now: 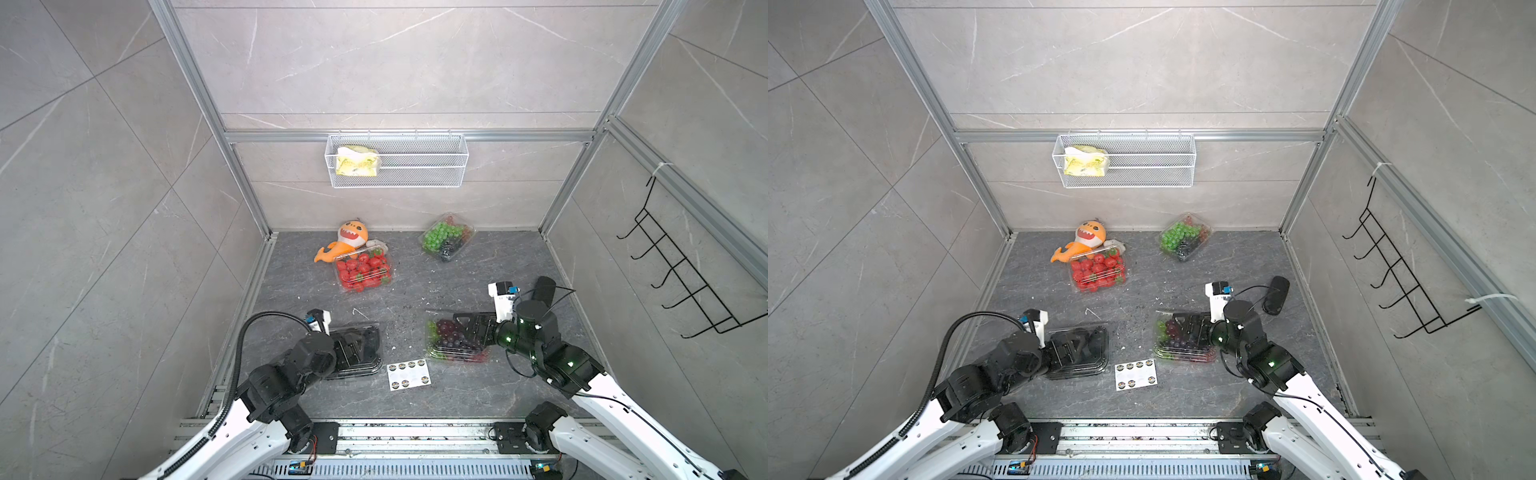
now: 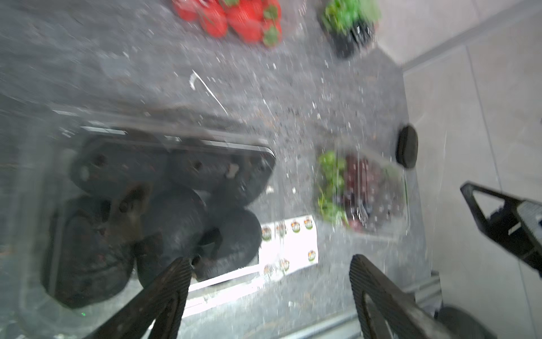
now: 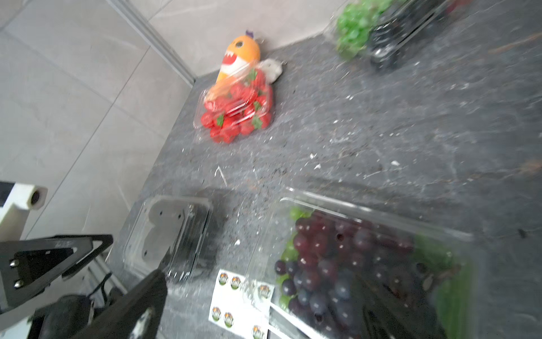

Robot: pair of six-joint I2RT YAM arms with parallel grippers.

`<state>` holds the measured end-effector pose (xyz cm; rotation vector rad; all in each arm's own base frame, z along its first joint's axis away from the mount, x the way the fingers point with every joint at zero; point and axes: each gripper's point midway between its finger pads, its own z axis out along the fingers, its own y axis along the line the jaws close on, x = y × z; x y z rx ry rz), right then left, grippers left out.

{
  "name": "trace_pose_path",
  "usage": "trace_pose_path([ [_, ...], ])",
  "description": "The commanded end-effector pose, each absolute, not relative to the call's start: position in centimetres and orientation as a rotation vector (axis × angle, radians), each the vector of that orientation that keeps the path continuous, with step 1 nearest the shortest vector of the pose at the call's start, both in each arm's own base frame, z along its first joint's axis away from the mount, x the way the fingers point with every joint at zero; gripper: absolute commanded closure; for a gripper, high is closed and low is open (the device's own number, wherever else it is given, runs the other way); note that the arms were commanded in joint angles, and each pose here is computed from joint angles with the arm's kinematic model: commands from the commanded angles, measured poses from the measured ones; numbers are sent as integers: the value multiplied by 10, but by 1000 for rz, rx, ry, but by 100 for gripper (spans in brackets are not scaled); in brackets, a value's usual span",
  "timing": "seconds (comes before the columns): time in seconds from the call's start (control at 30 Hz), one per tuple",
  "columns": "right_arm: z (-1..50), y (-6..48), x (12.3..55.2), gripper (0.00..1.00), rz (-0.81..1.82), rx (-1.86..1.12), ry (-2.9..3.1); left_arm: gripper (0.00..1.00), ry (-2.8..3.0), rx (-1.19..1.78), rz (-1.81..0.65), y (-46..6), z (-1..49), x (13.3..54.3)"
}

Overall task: Label fruit boxes
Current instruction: Pick up the label sticker from the center of the board.

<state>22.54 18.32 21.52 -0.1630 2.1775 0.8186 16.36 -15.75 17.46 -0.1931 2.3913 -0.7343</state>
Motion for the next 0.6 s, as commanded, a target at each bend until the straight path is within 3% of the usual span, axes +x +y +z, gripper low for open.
trace_pose_path([
  [0.0,193,193,198,1,799,-217,2301,12,2418,-183,-663,-172,175,152],
  [0.17,164,227,165,12,768,-354,2362,17,2515,-54,-600,-206,158,122],
  [0.33,137,258,136,16,681,-464,2383,21,2556,-38,-573,-226,133,108],
  [0.57,90,282,120,23,668,-486,2481,42,2621,-71,-619,-233,92,98],
])
